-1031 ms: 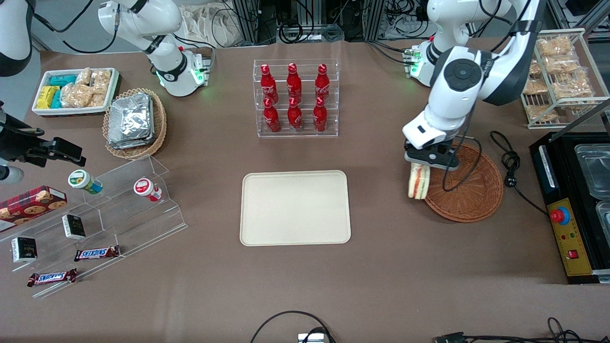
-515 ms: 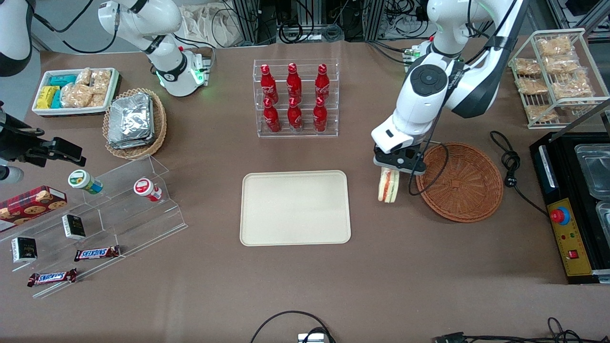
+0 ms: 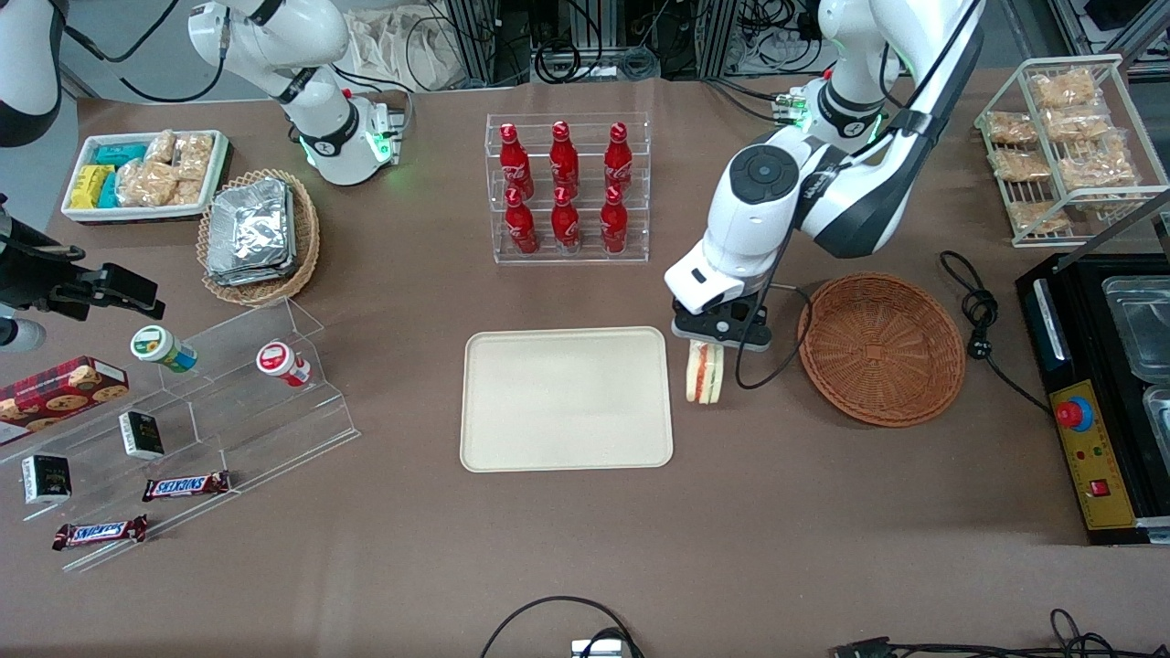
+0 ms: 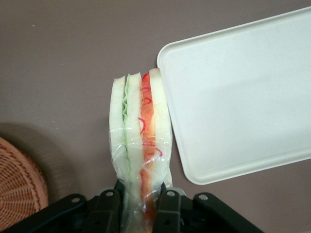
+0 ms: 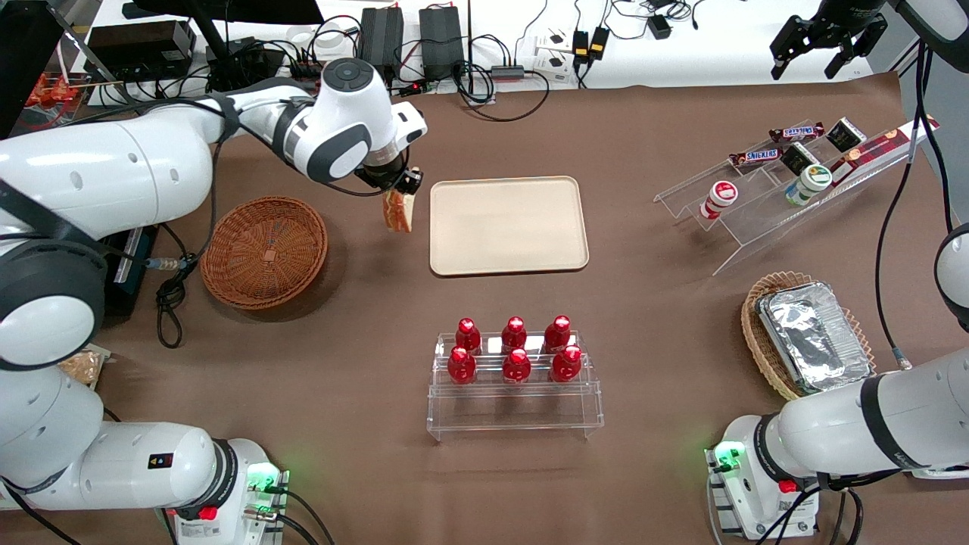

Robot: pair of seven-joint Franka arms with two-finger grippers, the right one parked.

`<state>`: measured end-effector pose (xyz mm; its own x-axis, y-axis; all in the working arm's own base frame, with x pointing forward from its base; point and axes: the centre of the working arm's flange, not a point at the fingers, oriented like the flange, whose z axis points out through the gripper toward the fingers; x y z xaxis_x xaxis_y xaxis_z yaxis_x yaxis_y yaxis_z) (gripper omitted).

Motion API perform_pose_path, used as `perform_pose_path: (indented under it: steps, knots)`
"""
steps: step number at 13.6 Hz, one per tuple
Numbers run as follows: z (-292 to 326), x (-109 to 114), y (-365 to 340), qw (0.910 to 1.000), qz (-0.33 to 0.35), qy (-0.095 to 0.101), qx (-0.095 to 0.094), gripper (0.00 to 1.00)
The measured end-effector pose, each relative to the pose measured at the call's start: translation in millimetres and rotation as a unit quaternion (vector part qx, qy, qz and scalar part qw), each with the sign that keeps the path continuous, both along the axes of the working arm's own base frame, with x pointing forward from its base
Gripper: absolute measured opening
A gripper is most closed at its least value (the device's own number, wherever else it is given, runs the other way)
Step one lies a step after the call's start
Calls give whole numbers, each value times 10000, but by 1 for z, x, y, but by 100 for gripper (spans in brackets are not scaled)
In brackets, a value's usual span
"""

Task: Place sandwich from basket to tray
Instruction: 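Carry the sandwich over the cream tray and lower it onto it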

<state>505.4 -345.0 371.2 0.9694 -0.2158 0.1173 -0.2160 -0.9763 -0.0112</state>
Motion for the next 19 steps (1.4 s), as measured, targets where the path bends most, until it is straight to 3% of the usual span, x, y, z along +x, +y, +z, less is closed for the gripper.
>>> perform_pose_path:
  steps: [6, 13, 19]
  knots:
    - [-18, 24, -42, 9994, 317, 128, -85, 23]
    - [-63, 29, -90, 9988, 383, 270, -152, 23]
    - [-121, 16, -110, 9986, 362, 380, 111, 23]
